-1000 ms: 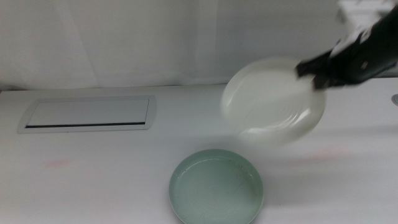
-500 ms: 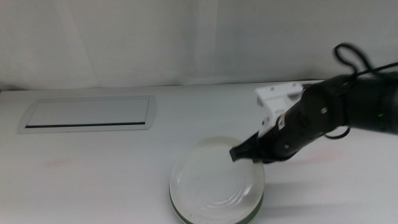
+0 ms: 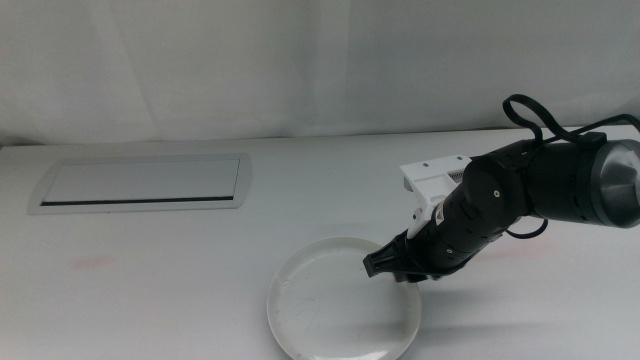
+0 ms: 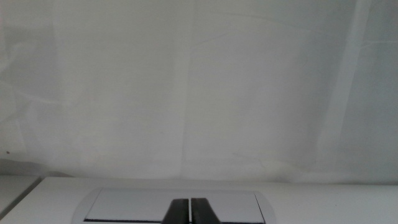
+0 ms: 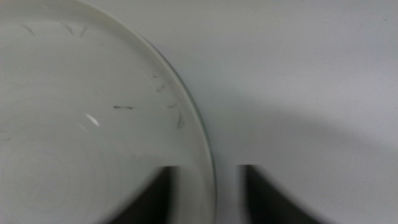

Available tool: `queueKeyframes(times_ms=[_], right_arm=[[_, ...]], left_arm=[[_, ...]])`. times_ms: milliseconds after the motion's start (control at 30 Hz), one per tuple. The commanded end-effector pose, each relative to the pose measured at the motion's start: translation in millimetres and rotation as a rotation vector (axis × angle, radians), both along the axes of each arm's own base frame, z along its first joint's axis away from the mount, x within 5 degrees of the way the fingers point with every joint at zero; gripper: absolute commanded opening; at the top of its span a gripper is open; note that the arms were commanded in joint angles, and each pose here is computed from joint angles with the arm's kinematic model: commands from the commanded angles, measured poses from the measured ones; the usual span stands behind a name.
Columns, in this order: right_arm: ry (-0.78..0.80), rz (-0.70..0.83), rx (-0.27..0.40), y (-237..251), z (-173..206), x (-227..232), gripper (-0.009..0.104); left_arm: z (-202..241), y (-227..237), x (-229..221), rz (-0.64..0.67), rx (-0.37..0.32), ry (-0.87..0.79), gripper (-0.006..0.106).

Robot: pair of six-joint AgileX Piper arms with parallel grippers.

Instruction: Stack the three bowls on top of each other.

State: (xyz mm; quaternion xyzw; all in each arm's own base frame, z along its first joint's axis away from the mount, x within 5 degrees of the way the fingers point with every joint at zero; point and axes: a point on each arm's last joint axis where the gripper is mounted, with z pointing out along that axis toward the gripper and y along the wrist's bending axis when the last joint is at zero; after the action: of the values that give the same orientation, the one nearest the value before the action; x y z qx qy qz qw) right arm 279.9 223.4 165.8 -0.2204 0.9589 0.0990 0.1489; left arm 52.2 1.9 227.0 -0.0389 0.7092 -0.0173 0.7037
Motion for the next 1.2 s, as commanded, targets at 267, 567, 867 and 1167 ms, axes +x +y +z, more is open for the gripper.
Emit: queueKeyframes(times_ms=[267,567,867,1167], right_arm=[[-0.160,0.022,0.028,-12,43,10,0.103],[-0.420,-0.252,0.001,-125,146,48,0.094],[-0.573,-0.479,-0.090,-227,205,-3,-0.003],[-0.941,-0.442,-0.008,-225,190,-140,-0.003]], left_arm=[[1,0,-4,-0.003,0.001,-0.042,-0.003],[1,0,-4,-0.003,0.001,-0.042,-0.003],[1,0,-4,-0.003,0.001,-0.042,-0.003],[1,0,-4,-0.003,0.001,-0.042,-0.003]])
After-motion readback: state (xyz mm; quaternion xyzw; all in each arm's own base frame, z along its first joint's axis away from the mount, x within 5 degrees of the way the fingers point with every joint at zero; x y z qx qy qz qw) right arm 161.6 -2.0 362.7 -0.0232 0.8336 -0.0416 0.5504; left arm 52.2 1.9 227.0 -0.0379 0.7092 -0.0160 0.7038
